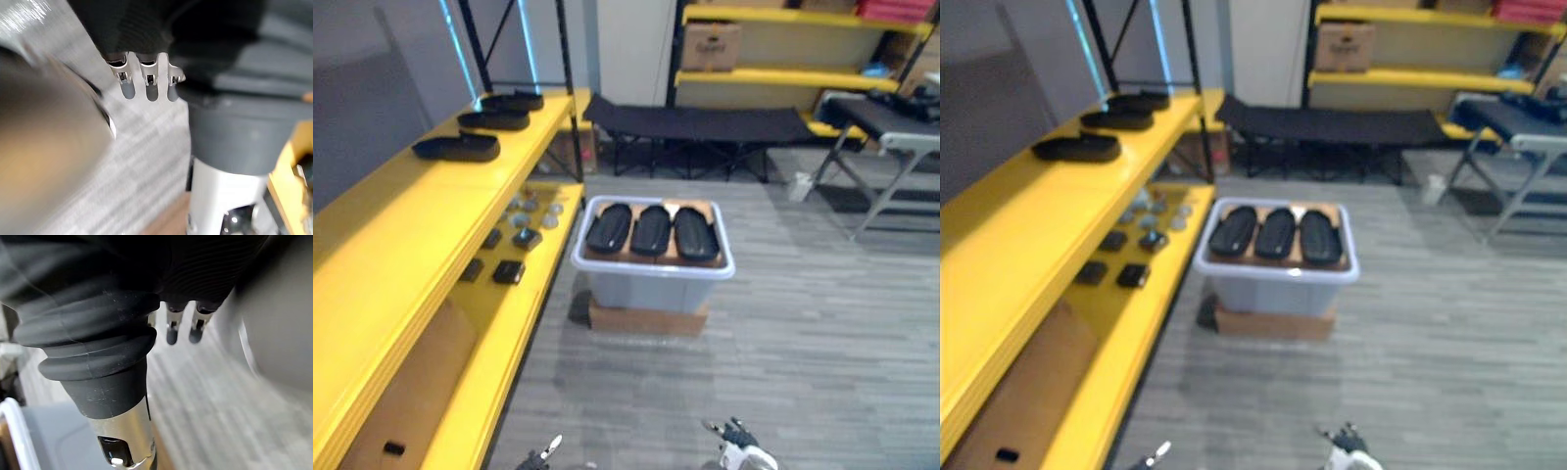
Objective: Walk over and take plastic housings, then place them on the shelf
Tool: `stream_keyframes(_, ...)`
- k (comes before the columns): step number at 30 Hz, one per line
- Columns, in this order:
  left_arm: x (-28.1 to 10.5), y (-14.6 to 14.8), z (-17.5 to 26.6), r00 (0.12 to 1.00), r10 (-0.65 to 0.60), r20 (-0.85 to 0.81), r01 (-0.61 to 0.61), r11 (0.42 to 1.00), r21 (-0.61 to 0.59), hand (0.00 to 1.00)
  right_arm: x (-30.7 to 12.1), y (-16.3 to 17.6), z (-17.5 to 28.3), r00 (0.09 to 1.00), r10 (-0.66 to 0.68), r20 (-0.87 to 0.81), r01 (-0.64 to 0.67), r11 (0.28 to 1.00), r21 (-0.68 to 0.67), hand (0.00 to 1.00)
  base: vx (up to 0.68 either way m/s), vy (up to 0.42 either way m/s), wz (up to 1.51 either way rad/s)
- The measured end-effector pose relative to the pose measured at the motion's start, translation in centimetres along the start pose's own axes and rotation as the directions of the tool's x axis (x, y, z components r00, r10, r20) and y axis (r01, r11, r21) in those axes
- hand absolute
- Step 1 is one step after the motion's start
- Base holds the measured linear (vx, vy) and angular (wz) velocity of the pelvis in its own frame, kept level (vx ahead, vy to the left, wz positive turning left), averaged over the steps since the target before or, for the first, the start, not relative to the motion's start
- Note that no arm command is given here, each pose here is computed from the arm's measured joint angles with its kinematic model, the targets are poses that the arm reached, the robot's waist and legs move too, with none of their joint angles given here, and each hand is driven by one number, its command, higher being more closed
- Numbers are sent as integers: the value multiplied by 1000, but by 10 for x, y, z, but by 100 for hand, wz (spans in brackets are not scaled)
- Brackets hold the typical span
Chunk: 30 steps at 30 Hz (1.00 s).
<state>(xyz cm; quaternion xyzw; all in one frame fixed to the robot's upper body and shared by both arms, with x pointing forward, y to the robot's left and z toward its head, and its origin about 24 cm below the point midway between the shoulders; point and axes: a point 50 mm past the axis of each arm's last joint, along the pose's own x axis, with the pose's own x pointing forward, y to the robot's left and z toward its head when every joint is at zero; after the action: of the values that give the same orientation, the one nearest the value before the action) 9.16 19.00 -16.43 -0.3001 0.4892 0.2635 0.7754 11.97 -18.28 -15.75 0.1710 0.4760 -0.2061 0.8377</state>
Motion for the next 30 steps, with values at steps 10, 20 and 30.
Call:
stream_keyframes(10, 2, -34, -13, 995, -87, -43, 85, 995, -43, 0, 1, -17, -3, 997, -47, -56, 47, 999, -12, 0, 262, -113, 7)
stream_keyframes(20, -2, 7, -6, 1000, 30, -4, -31, 991, -131, 0, -2, -6, -15, 997, -24, -74, 26, 999, 25, 0, 8, -14, -13)
stream_keyframes(30, -2, 7, 3, 1000, 18, 25, -16, 998, -68, 0, 0, 22, -10, 996, 64, -59, -69, 995, -76, 0, 10, 142, -19)
